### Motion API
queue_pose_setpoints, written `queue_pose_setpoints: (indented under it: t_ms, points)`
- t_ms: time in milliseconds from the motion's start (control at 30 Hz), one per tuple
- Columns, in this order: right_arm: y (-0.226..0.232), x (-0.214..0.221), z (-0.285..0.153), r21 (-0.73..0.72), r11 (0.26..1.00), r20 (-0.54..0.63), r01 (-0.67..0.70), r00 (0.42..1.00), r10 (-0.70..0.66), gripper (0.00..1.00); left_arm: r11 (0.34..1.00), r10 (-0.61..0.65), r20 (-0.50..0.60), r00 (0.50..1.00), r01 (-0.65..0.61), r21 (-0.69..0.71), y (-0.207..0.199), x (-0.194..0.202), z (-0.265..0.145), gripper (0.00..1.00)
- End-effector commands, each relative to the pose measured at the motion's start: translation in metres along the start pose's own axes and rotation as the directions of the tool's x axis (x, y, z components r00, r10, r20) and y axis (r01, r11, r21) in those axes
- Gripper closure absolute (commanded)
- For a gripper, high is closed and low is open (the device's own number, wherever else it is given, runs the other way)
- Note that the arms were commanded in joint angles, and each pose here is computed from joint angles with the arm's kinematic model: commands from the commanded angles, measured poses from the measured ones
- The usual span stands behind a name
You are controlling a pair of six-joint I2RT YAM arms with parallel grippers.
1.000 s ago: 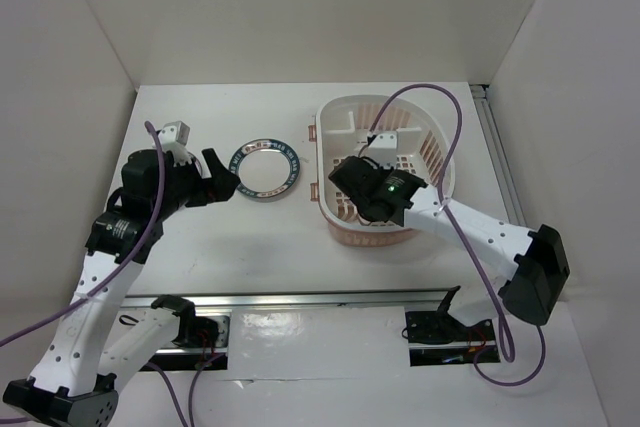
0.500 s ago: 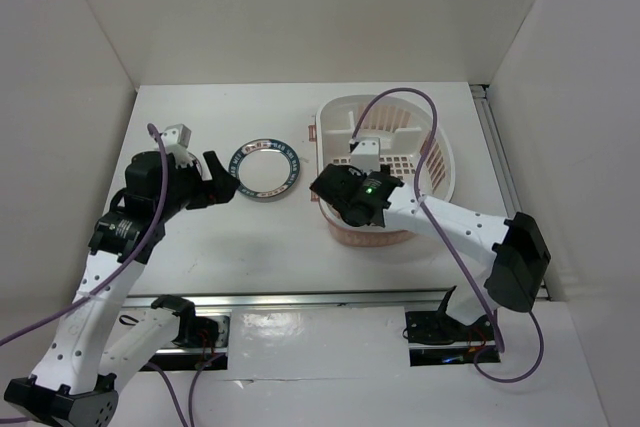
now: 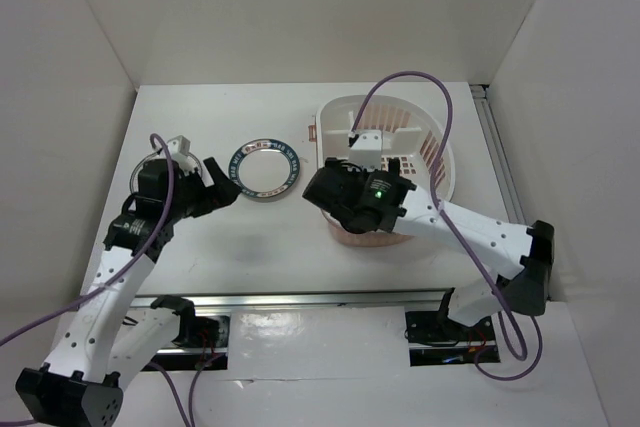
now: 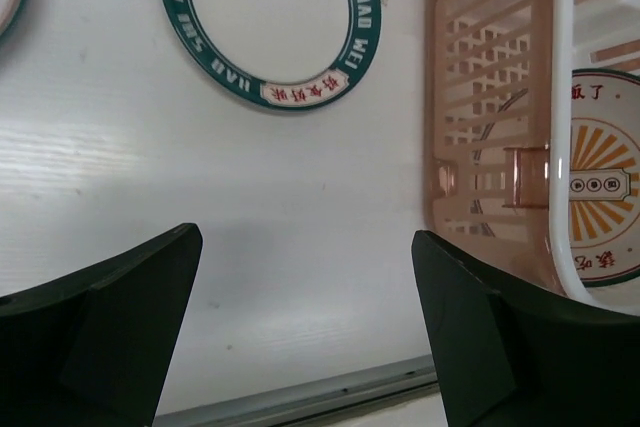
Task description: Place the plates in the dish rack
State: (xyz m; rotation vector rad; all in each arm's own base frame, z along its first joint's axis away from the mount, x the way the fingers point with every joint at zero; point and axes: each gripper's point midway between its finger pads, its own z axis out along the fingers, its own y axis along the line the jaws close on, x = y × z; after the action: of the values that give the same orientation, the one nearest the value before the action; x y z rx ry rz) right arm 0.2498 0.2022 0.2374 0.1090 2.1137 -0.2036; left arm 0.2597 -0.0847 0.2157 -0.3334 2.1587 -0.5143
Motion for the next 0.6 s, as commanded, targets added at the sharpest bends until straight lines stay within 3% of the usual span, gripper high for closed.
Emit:
queue_pose_setpoints:
  t_ms: [0, 33, 100, 167, 267, 567]
  points:
    - [-0.015, -0.039, -0.037, -0.051, 0.998, 0.130, 0.019, 0.991, -0.012, 0.00, 0.984, -0.162, 0.005, 0.987, 0.162, 0.078, -0.007, 0.014, 0.014, 0.00]
    - [-0.004, -0.044, -0.042, -0.101, 0.995, 0.155, 0.004, 0.988, 0.012, 0.00, 0.974, -0.219, -0.026, 0.975, 0.220, 0.054, 0.005, 0.036, 0.028, 0.00]
    - [0.008, -0.049, -0.062, -0.207, 0.974, 0.204, 0.087, 0.978, -0.044, 0.00, 0.961, -0.258, 0.013, 0.966, 0.255, 0.109, 0.001, 0.035, 0.041, 0.00]
    - [0.032, -0.056, -0.078, -0.359, 0.931, 0.225, 0.071, 0.974, 0.013, 0.00, 0.948, -0.303, -0.033, 0.952, 0.305, 0.095, 0.012, 0.063, 0.061, 0.01]
    - [0.043, -0.074, -0.105, -0.522, 0.850, 0.246, 0.067, 0.966, 0.075, 0.00, 0.934, -0.342, 0.011, 0.940, 0.339, 0.113, 0.019, 0.068, 0.078, 0.02]
    - [0.055, -0.066, -0.121, -0.604, 0.789, 0.250, 0.116, 0.967, 0.049, 0.00, 0.925, -0.377, 0.046, 0.925, 0.374, 0.074, 0.037, 0.078, 0.128, 0.01]
